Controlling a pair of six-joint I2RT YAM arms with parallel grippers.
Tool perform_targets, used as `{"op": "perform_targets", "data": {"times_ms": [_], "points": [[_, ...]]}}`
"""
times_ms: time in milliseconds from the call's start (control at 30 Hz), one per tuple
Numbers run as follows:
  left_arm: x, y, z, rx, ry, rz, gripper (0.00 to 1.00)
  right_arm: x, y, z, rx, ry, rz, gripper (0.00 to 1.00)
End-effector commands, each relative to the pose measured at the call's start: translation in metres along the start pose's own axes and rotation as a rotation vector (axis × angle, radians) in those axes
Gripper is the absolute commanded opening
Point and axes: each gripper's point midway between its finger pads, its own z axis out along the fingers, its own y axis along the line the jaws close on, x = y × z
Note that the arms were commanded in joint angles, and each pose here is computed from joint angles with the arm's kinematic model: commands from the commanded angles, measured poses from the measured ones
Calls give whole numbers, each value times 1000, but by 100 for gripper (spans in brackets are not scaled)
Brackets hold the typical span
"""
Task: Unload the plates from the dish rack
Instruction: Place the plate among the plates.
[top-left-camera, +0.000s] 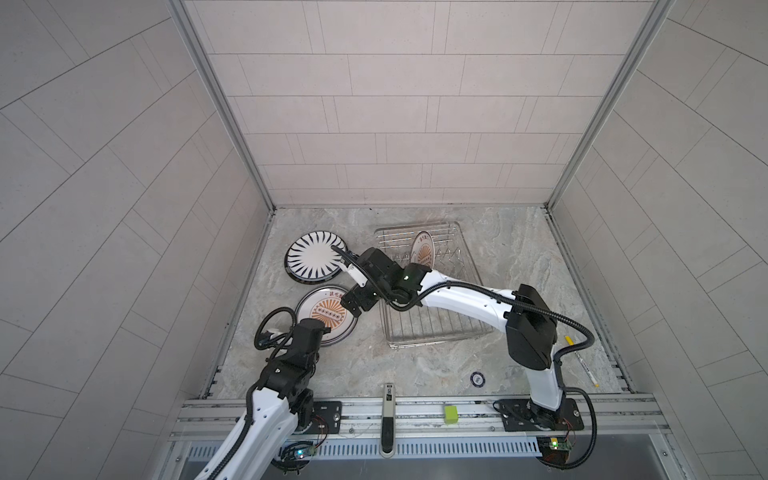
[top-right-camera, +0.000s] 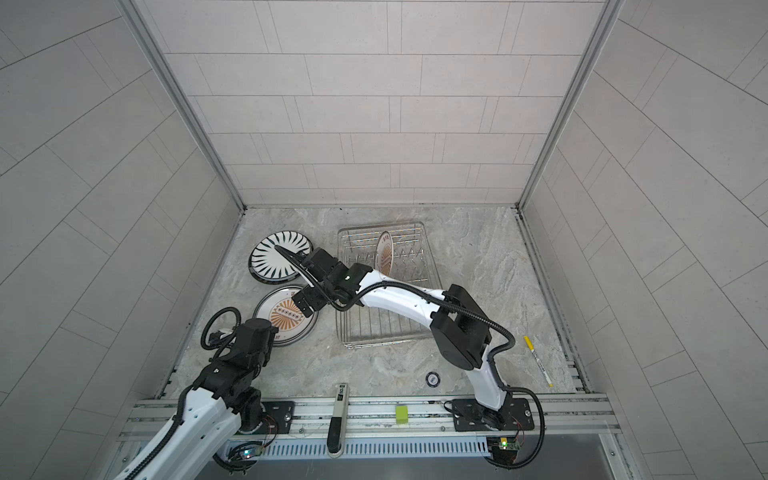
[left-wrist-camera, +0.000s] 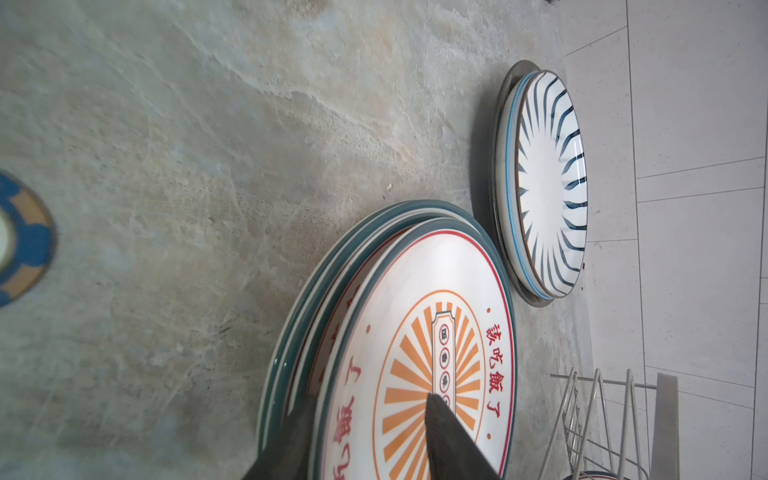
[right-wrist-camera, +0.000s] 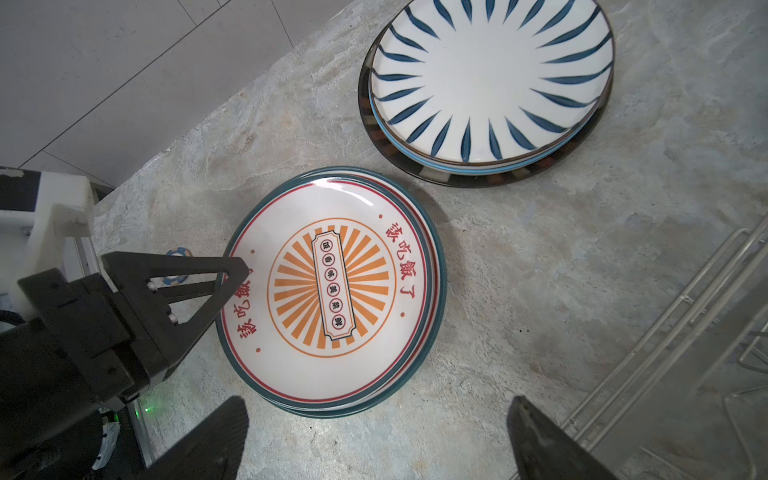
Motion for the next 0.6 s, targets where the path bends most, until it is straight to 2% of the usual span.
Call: {"op": "perform_targets", "data": {"times_ms": [0,200,567], "points": [[-12,5,-6,-36,-53,17,47,-5,-1,-3,8,-8,-5,99],[-11,3,-5,-24,-43,19,50,-5,-2,-4,15,-12,-3,99],[-8,-12,-4,-7,-28,75,66,-7,-4,-10,28,-24,-5,99]]}}
